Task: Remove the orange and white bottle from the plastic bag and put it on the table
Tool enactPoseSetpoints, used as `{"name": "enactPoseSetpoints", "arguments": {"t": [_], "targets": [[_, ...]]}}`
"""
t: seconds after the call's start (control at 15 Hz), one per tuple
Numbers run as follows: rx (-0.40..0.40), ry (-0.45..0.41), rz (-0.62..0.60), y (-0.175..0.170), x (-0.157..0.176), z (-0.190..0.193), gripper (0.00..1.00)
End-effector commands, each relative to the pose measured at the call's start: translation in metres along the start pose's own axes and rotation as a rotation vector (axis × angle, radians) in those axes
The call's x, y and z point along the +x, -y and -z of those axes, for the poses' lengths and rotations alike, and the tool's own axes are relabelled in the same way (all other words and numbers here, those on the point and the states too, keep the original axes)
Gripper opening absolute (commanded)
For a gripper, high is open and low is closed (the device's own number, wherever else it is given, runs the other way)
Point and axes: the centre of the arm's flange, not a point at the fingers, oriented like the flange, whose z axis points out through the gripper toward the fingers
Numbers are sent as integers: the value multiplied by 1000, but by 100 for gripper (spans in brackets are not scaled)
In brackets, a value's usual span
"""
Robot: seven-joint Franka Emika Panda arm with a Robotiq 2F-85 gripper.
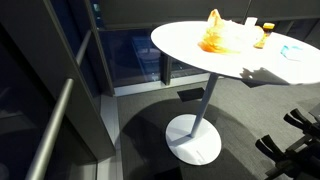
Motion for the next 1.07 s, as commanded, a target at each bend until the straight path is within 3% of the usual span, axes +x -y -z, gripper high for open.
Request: {"name": "enactPoseSetpoints", "arguments": {"t": [0.0, 0.4, 1.0], "targets": [[16, -68, -69, 13, 29, -18, 100], [-5, -138, -176, 23, 55, -65, 100], [-63, -144, -238, 18, 85, -127, 100]]}}
